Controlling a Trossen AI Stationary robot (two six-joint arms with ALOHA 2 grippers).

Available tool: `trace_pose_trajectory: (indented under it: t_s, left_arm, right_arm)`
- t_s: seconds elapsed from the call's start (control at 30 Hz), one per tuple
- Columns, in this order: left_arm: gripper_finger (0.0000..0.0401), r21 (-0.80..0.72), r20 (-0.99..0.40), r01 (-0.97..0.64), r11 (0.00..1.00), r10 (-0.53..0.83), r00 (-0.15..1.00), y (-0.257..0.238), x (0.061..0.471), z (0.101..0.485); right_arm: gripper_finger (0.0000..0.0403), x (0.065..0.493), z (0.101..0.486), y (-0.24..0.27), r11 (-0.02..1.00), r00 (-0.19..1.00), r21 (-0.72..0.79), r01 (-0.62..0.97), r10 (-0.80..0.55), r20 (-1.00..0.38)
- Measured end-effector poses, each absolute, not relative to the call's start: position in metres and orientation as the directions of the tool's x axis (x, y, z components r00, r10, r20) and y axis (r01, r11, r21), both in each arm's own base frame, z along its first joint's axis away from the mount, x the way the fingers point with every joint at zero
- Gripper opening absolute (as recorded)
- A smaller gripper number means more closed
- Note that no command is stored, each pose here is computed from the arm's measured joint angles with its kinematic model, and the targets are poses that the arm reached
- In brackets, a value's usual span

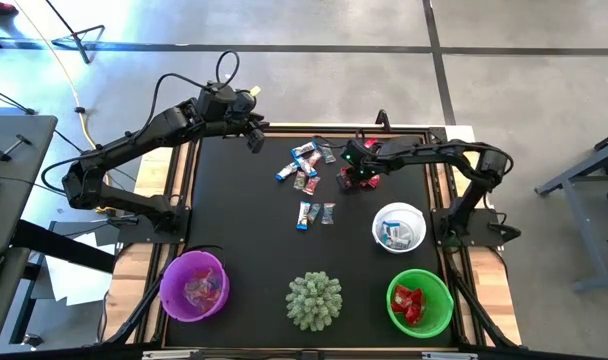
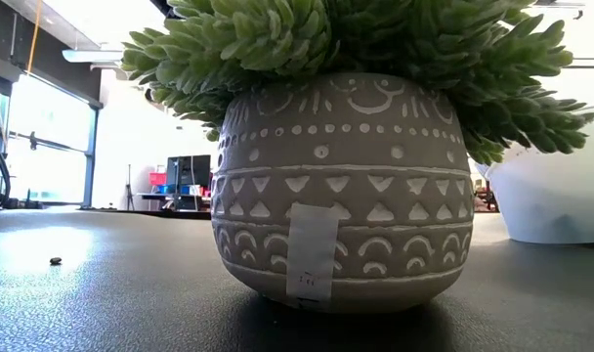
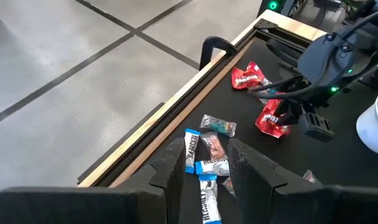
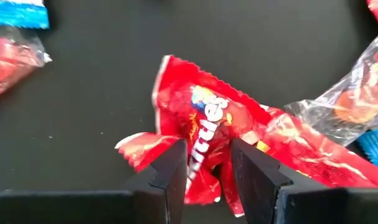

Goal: Sort candy
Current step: Put the red candy wrapper into the green bucket

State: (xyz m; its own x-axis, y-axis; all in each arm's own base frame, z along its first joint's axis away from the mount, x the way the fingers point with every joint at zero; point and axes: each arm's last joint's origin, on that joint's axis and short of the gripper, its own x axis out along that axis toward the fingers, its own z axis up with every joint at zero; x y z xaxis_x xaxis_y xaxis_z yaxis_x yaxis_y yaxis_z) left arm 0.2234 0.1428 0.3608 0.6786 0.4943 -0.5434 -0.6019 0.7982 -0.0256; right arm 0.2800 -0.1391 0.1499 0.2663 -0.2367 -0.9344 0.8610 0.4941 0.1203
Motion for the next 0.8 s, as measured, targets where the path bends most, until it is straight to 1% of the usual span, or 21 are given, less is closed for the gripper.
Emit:
trace_pose_trajectory:
  t_s: [0.1, 0.27, 0.33, 0.47, 0.63, 0.7, 0.8]
  left_arm:
    - [0.0106, -0.018, -0.543, -0.598, 0.801, 0.494, 0.678, 0.1428, 0.2235, 0.3607]
    - [0.0106, -0.011, -0.543, -0.595, 0.804, 0.494, 0.679, 0.1428, 0.2235, 0.3607]
    - [0.0106, -0.004, -0.543, -0.591, 0.807, 0.494, 0.679, 0.1428, 0.2234, 0.3608]
    - [0.0106, -0.003, -0.543, -0.59, 0.807, 0.494, 0.679, 0.1428, 0.2235, 0.3607]
    - [0.0106, -0.003, -0.543, -0.59, 0.807, 0.494, 0.679, 0.1428, 0.2234, 0.3608]
    - [0.0106, -0.003, -0.543, -0.59, 0.807, 0.494, 0.679, 0.1428, 0.2235, 0.3607]
    - [0.0106, -0.003, -0.543, -0.59, 0.807, 0.494, 0.679, 0.1428, 0.2235, 0.3608]
  right_arm:
    - [0.0118, 0.2821, 0.1434, -0.14, 0.491, 0.256, 0.112, 0.864, -0.236, -0.937]
    - [0.0117, 0.2852, 0.1385, -0.1414, 0.433, 0.264, 0.142, 0.89, -0.236, -0.935]
    - [0.0113, 0.2852, 0.1385, -0.1413, 0.427, 0.265, 0.145, 0.893, -0.235, -0.935]
    - [0.008, 0.2853, 0.1388, -0.1411, 0.406, 0.268, 0.158, 0.9, -0.231, -0.935]
    - [0.0017, 0.286, 0.1399, -0.141, 0.407, 0.29, 0.187, 0.894, -0.206, -0.935]
    - [0.0006, 0.2861, 0.14, -0.1407, 0.408, 0.294, 0.194, 0.892, -0.198, -0.935]
    - [0.0011, 0.2862, 0.1414, -0.1401, 0.38, 0.309, 0.224, 0.897, -0.178, -0.934]
